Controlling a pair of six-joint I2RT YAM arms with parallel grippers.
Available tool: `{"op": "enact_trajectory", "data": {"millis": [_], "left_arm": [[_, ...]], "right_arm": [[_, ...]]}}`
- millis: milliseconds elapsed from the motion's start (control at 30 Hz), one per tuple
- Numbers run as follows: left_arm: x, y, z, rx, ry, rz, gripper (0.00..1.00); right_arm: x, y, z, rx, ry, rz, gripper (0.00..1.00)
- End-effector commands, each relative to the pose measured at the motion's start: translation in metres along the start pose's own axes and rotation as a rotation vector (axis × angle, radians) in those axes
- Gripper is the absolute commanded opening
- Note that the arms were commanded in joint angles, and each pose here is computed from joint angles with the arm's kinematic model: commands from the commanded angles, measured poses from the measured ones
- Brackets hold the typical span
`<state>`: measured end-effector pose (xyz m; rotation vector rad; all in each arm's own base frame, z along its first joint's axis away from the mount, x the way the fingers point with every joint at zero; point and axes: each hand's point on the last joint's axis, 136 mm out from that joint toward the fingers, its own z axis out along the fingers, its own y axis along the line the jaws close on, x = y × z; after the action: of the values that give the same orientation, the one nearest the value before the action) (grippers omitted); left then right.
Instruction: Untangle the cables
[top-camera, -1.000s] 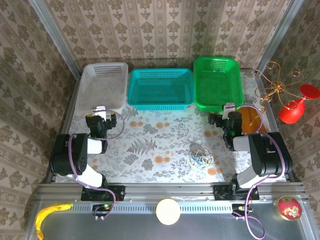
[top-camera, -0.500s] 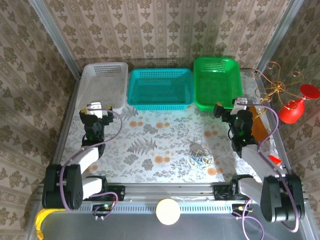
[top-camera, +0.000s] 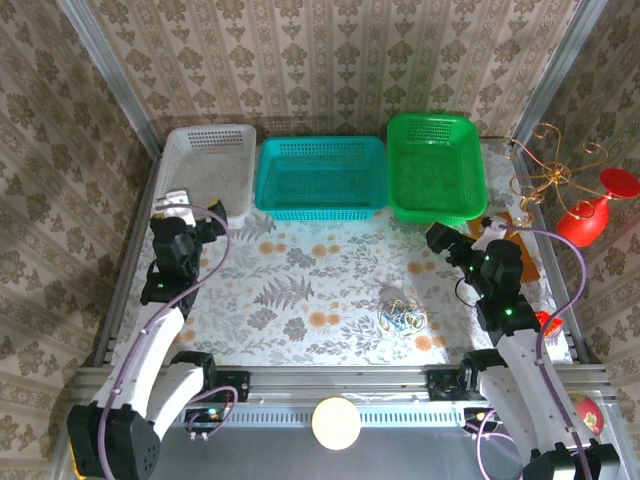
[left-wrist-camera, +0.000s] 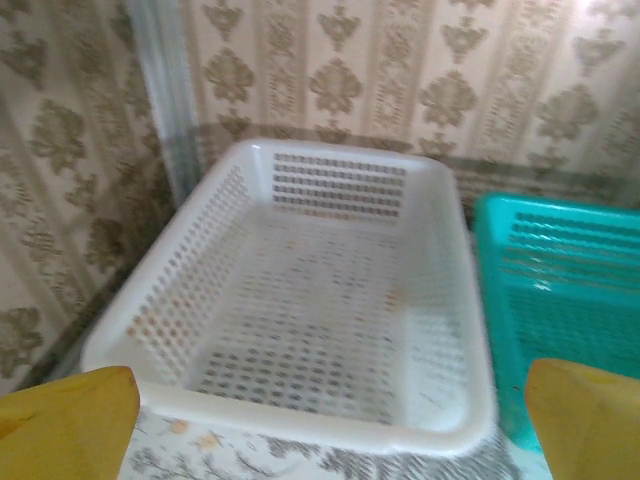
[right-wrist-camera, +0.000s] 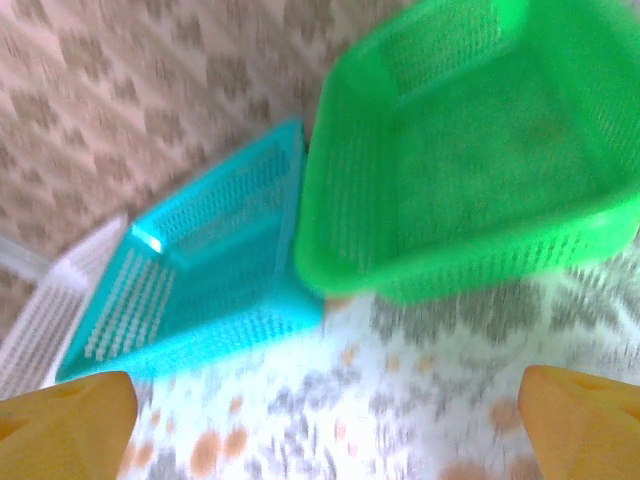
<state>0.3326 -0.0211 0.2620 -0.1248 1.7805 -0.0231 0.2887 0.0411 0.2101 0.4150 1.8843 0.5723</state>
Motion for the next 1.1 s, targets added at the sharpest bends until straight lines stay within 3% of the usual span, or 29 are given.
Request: {"op": "enact_trajectory", "data": {"millis": [0,233,667,833,1067], "left_arm": [[0.016,-0.027,-0.017,0.111,0.130,-0.013,1.00],[0.047,-0.076,-0.045,0.253,0.275,-0.012,1.00],[0.094,-0.187,-0.077,0.443,0.344,0.188,1.00],[0.104,-0.205,-0.075,0.466,0.361,0.182,1.00],[0.107,-0.201,-0.075,0.449,0.358,0.143,1.00]], "right_arm": [[0.044,0.003,-0.011,0.003,0.232,0.043,0.94],[0.093,-0.012,-0.032,0.162,0.433,0.064,0.78],[0.142,-0.064,-0.059,0.490,0.499,-0.002,0.86],[0.172,-0.051,-0.047,0.416,0.581,0.063,0.87],[0.196,-0.007,-0.018,0.253,0.623,0.152,0.86]]}}
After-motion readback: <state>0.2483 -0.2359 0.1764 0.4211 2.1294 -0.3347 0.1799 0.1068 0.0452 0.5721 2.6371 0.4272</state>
